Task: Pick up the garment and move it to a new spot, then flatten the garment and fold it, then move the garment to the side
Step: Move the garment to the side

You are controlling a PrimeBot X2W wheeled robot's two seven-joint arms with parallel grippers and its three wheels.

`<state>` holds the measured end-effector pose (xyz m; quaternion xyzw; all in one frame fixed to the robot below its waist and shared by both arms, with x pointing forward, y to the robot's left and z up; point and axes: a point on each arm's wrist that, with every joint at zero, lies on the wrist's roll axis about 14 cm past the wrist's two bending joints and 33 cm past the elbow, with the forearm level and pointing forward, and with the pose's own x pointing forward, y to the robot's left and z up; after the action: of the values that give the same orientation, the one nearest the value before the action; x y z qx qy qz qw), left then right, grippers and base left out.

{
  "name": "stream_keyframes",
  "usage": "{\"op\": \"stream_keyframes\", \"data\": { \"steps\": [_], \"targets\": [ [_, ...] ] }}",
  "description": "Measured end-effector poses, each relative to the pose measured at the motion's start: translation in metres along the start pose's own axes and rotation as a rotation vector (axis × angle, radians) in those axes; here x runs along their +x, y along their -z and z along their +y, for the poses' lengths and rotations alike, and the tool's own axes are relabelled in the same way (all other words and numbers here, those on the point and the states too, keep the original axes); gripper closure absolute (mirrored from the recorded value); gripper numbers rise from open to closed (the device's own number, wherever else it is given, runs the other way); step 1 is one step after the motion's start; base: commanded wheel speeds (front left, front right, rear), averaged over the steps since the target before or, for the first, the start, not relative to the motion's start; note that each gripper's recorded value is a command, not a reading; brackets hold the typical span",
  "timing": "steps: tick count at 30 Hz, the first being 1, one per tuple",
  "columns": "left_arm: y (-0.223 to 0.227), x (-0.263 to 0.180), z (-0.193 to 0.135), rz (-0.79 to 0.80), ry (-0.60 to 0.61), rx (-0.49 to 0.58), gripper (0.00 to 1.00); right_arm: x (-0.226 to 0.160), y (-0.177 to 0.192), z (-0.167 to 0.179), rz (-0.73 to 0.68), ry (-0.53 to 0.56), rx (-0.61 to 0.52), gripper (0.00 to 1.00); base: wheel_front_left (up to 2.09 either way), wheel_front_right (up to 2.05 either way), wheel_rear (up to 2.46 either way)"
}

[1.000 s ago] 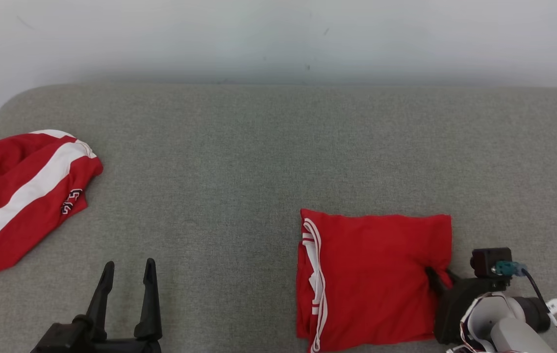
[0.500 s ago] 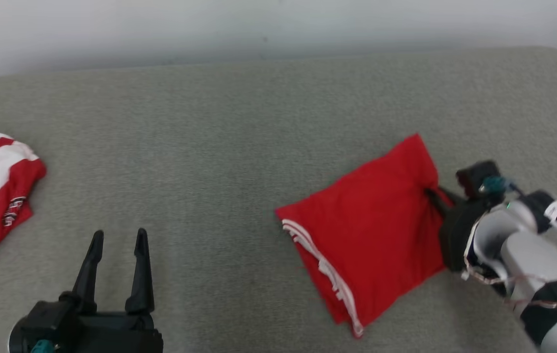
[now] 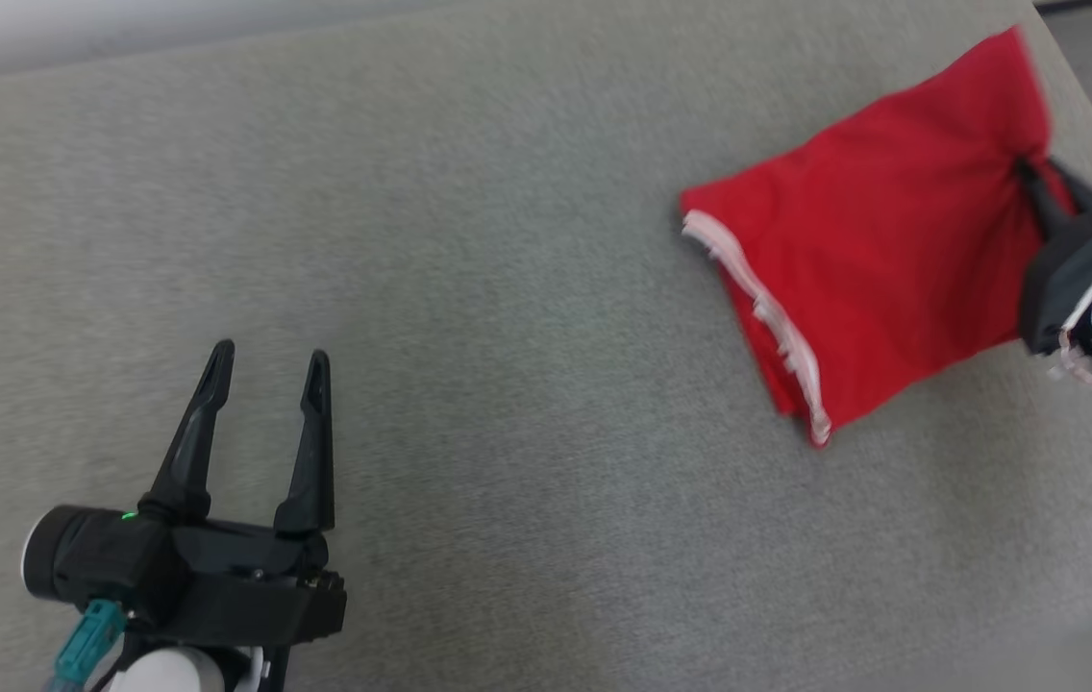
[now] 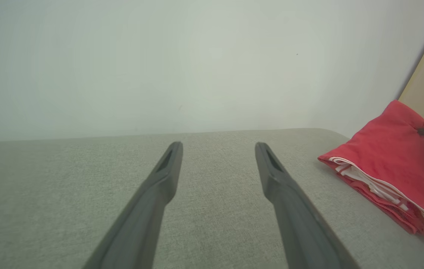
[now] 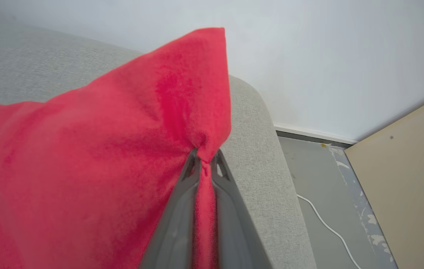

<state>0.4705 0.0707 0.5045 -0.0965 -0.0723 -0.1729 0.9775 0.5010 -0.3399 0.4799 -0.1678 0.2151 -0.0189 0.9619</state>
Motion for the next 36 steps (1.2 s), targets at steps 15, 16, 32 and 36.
{"op": "stream_keyframes", "data": {
  "steps": [15, 16, 32, 36],
  "targets": [
    [0.053, 0.029, -0.028, 0.068, 0.117, -0.069, 0.0, -0.006, 0.013, -0.067, -0.057, 0.172, -0.172, 1.0, 0.0, 0.0, 0.0],
    [0.055, 0.029, -0.029, 0.071, 0.12, -0.07, 0.0, -0.006, 0.013, -0.069, -0.056, 0.178, -0.183, 1.0, 0.0, 0.0, 0.0],
    [0.042, 0.024, -0.022, 0.059, 0.097, -0.055, 0.0, -0.013, 0.014, -0.056, -0.077, 0.201, -0.206, 0.0, 0.0, 0.0, 0.0],
    [0.035, 0.016, -0.017, 0.059, 0.072, -0.052, 0.0, -0.019, 0.013, -0.049, -0.095, 0.193, -0.187, 0.0, 0.0, 0.0, 0.0]
  ]
}}
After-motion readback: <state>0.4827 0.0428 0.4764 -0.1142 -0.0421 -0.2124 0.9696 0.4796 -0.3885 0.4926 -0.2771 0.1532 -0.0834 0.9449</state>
